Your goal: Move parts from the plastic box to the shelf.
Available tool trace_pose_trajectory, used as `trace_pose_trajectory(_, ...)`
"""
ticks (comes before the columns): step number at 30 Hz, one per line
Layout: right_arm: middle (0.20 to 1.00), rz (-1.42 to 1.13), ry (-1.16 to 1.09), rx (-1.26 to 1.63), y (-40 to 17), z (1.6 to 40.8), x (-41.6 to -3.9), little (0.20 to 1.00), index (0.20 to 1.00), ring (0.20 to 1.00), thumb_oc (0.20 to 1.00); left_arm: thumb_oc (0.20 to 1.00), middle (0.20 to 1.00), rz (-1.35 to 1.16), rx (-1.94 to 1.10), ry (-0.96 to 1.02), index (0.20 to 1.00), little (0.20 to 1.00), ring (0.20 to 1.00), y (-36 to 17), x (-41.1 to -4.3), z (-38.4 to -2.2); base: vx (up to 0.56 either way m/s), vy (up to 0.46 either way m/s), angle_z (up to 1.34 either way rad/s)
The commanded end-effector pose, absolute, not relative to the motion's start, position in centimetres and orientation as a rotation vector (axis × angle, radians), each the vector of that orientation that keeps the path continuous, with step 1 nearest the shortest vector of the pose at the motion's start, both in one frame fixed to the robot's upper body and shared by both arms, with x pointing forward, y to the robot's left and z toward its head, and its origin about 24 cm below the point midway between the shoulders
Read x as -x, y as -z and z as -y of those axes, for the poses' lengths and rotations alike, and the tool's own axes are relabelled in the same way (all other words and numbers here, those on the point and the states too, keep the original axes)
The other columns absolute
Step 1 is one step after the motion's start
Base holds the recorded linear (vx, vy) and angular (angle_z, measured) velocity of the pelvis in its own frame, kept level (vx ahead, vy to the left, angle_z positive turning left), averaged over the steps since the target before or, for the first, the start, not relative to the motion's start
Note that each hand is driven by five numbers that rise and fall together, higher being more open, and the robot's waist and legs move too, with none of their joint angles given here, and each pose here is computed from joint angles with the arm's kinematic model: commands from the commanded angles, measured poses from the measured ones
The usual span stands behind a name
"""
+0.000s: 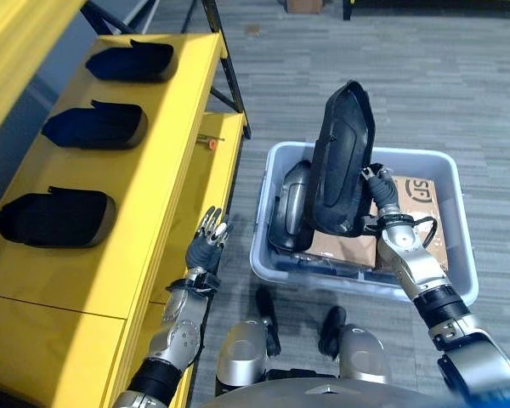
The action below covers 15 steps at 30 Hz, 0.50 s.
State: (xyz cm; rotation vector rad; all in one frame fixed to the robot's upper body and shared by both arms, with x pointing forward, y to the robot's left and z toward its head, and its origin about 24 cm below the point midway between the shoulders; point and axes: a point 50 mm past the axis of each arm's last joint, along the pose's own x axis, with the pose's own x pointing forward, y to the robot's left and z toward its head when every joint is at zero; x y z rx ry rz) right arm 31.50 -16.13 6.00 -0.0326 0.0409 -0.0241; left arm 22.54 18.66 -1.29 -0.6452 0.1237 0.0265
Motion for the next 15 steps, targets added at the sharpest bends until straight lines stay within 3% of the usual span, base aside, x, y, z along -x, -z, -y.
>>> trace_pose_trajectory(1, 0.2, 0.072, -0.12, -0.068, -8.7, 13.8, -31.8, 0.2, 0.2, 0.2, 0.2, 1.0, 1.0, 0.005, 0.614, 0.001, 1.0, 1.0, 1.0, -1.0, -22.7, -18.7, -0.02, 0.148, 0.19)
trace_pose_trajectory(15, 0.2, 0.004, -0.35, -0.287, -8.7, 9.1, -30.4, 0.2, 0.2, 0.2, 0.2, 1.0, 1.0, 0.018, 0.416, 0.092, 1.0, 1.0, 1.0, -2.0, -23.2, -18.4, -0.06, 0.156, 0.17)
